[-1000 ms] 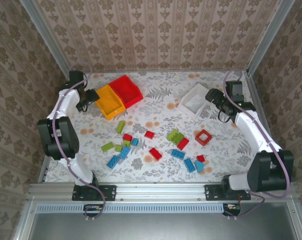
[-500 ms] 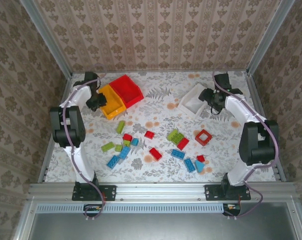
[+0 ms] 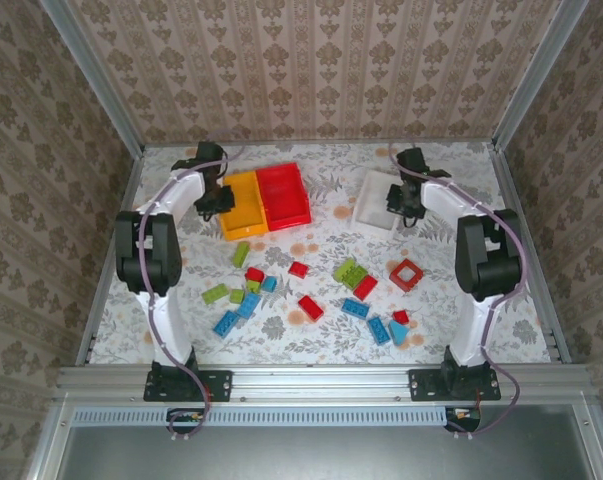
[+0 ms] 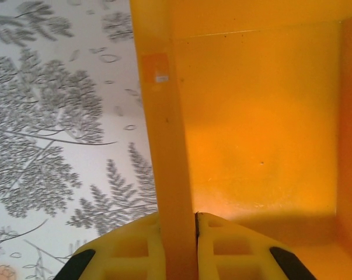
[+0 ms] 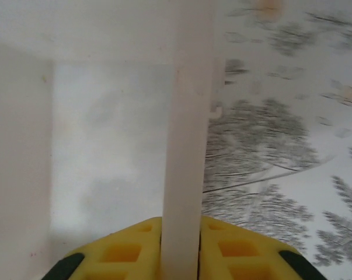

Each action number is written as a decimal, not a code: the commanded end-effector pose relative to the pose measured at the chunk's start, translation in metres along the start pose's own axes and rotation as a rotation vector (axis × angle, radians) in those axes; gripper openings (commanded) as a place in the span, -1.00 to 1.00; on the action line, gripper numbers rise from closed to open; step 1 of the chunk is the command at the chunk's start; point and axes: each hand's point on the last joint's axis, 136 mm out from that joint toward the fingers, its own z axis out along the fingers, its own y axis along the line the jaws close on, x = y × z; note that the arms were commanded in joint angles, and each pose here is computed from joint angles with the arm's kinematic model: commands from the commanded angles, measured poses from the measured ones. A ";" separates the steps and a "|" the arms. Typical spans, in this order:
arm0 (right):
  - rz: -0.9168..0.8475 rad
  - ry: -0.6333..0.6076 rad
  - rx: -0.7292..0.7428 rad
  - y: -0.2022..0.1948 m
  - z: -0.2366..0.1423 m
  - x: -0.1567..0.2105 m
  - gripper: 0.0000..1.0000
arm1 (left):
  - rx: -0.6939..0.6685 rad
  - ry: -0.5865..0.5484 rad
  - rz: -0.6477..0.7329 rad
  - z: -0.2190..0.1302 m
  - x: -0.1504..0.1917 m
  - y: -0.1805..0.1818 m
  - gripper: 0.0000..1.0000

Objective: Sort the legos into containers by color

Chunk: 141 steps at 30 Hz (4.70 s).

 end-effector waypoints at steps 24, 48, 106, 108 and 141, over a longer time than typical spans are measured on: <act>-0.321 0.048 0.015 0.060 0.000 0.005 0.10 | -0.018 0.074 0.214 -0.003 0.021 -0.027 -0.75; 0.417 -0.010 -0.017 -0.080 -0.103 0.161 0.17 | 0.679 -0.439 0.270 -0.218 0.155 -0.204 0.67; -0.180 -0.023 0.107 0.097 -0.023 0.025 -0.46 | 0.164 -0.405 0.110 -0.191 0.200 -0.101 0.51; -0.182 -0.034 0.102 0.099 -0.029 0.023 -0.27 | 0.129 -0.387 0.082 -0.186 0.202 -0.086 0.50; -0.278 -0.053 -0.691 0.177 -0.187 0.195 0.22 | -0.005 0.034 0.232 0.008 0.137 -0.029 0.10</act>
